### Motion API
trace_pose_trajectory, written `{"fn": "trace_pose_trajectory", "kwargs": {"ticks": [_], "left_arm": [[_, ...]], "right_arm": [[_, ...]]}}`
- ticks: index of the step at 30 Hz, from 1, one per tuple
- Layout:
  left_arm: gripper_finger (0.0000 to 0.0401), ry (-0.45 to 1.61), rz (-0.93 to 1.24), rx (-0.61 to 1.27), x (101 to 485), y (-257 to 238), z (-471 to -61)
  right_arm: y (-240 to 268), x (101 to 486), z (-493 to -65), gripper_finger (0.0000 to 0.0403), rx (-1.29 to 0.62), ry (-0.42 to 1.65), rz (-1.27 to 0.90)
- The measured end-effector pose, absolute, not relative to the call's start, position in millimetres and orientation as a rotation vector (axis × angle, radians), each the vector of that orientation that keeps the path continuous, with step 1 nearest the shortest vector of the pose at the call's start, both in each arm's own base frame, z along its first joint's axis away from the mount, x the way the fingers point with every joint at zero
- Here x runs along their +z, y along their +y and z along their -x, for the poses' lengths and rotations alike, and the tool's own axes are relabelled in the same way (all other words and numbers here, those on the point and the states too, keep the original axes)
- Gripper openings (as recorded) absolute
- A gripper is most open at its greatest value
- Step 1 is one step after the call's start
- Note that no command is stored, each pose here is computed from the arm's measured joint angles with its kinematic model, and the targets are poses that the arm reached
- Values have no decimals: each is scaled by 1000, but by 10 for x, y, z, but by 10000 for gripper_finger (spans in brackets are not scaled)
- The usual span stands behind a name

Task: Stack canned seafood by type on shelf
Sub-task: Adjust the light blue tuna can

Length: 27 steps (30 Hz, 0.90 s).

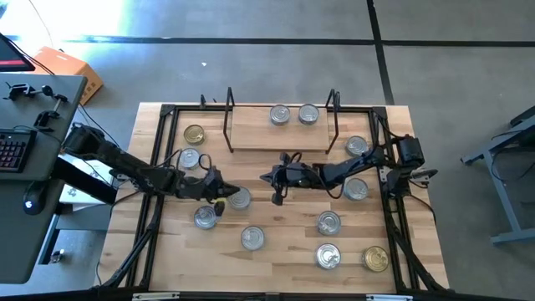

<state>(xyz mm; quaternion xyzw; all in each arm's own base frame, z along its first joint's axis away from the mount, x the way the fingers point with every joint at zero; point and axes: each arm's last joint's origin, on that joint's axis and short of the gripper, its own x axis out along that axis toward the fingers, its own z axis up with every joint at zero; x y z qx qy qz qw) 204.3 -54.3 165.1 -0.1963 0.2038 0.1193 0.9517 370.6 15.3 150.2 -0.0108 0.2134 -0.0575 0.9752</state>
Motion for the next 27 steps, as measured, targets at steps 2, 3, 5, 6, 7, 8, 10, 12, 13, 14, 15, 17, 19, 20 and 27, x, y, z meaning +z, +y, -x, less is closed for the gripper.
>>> {"fn": "trace_pose_trajectory", "kwargs": {"ticks": [2, 3, 5, 6, 7, 8, 10, 12, 13, 14, 15, 17, 19, 20, 27], "left_arm": [[3, 532, 419, 296, 1583, -514, -1970], [3, 597, 430, 342, 1526, -495, -1917], [3, 686, 467, 442, 1438, -460, -1827], [3, 728, 478, 485, 1397, -446, -1785], [3, 766, 478, 519, 1355, -436, -1757], [3, 797, 469, 541, 1313, -430, -1737], [3, 807, 471, 548, 1241, -423, -1723], [3, 771, 523, 516, 1190, -430, -1768], [3, 760, 558, 485, 1172, -437, -1794], [3, 753, 590, 448, 1158, -447, -1822], [3, 738, 618, 407, 1160, -464, -1863], [3, 699, 645, 325, 1188, -503, -1941], [3, 719, 627, 258, 1189, -536, -1946], [3, 724, 633, 214, 1233, -577, -1978], [3, 672, 508, 246, 1439, -663, -2003]], "right_arm": [[185, 1473, -3700, 0, 30, 459, 3], [197, 1448, -3702, 0, 109, 466, -2], [219, 1375, -3707, 0, 233, 482, -22], [218, 1332, -3719, 0, 282, 478, -27], [207, 1282, -3729, 0, 324, 480, -30], [189, 1218, -3740, 0, 365, 480, -32], [144, 1121, -3788, 0, 411, 465, -50], [89, 1057, -3873, 0, 412, 473, -94], [60, 1042, -3928, 0, 405, 473, -109], [32, 1027, -3982, 0, 396, 472, -117], [5, 1009, -4034, 0, 388, 474, -126], [-55, 971, -4121, 0, 366, 501, -137], [-127, 1005, -4176, 0, 276, 550, -149], [-195, 1035, -4190, 0, 190, 570, -152], [-538, 1281, -4035, 0, -261, 679, -113]]}}
